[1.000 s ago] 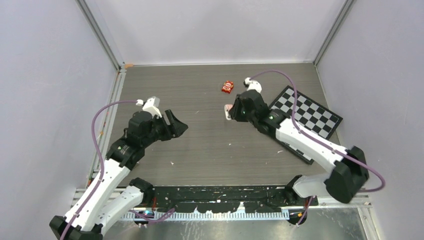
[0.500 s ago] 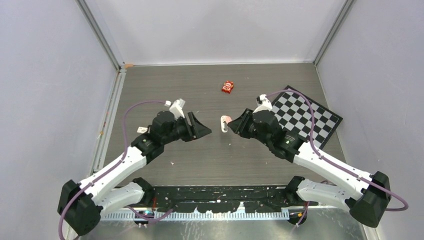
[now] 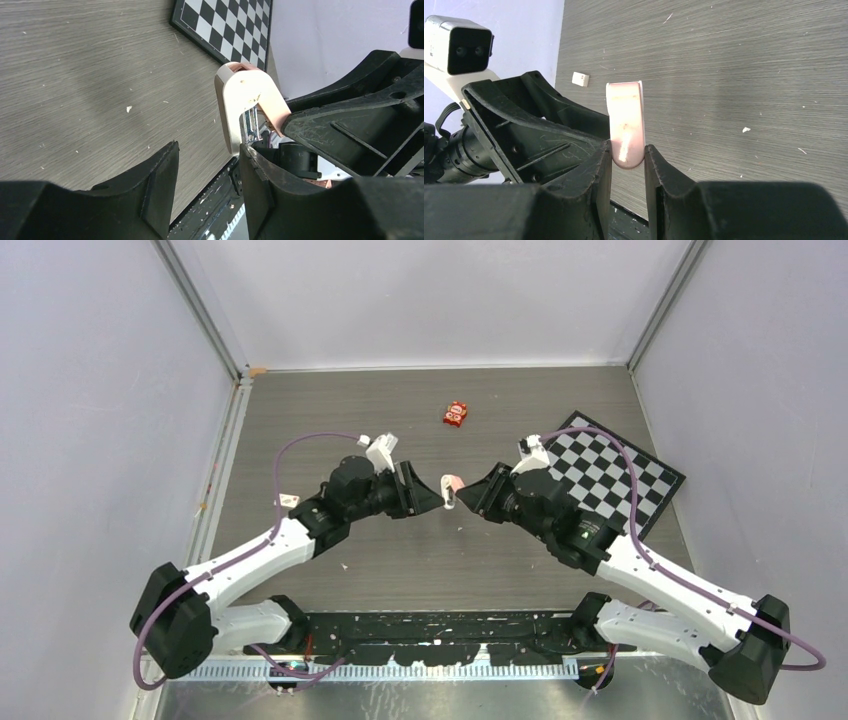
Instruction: Load the staples into the stapler
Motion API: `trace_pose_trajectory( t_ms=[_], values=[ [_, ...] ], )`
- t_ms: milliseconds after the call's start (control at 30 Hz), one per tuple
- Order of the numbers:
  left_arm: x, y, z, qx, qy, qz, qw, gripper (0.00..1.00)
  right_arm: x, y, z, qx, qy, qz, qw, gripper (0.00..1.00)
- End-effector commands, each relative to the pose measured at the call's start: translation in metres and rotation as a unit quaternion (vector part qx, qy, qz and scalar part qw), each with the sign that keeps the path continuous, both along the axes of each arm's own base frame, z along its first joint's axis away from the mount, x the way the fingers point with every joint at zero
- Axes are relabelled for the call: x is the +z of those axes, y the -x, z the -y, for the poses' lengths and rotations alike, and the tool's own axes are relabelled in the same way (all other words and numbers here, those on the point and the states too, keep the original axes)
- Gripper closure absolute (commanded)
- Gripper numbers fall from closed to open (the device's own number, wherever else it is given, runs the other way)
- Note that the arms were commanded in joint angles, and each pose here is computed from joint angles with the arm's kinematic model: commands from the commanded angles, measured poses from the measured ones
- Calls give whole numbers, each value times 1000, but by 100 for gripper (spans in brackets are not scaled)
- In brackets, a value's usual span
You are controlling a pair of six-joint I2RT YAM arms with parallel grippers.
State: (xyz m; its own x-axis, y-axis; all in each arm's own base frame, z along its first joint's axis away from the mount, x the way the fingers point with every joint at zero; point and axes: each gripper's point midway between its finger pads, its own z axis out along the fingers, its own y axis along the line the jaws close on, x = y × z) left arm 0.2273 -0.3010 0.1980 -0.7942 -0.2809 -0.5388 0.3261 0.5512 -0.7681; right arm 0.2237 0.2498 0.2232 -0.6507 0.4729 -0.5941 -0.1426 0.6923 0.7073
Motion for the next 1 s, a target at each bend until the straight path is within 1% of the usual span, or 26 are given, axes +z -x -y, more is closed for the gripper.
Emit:
trace_pose_trajectory(
  t_ms=[0,200,300,400,500,600,633,700,833,967],
  values=[
    [31,-6,14,-23,31,39,999,51,22,0,-2,-3,-31,23,999,82],
    [21,-1,20,-43,24,17,999,53,21,1,-4,1,-33,23,999,82],
    [19,-2,20,-41,23,17,999,56,18,0,-4,1,-27,26,999,82],
    [16,-3,20,-40,23,15,999,56,14,-3,-1,-8,-16,30,999,82],
    [13,-3,21,-41,22,10,999,53,11,-3,0,-11,-14,29,999,82],
    [11,-3,22,-41,20,7,999,45,10,-4,-1,-11,-12,27,1000,82],
    [9,-4,22,-42,18,6,999,45,9,-4,-1,-10,-12,27,1000,82],
    [6,-4,22,-42,13,5,999,48,10,-4,-1,-9,-14,27,999,82],
    [3,-4,22,-43,11,2,999,59,12,-3,-3,-6,-16,28,999,82],
    [3,-5,24,-45,14,2,999,61,6,-4,-6,-1,-9,27,1000,82]
  ],
)
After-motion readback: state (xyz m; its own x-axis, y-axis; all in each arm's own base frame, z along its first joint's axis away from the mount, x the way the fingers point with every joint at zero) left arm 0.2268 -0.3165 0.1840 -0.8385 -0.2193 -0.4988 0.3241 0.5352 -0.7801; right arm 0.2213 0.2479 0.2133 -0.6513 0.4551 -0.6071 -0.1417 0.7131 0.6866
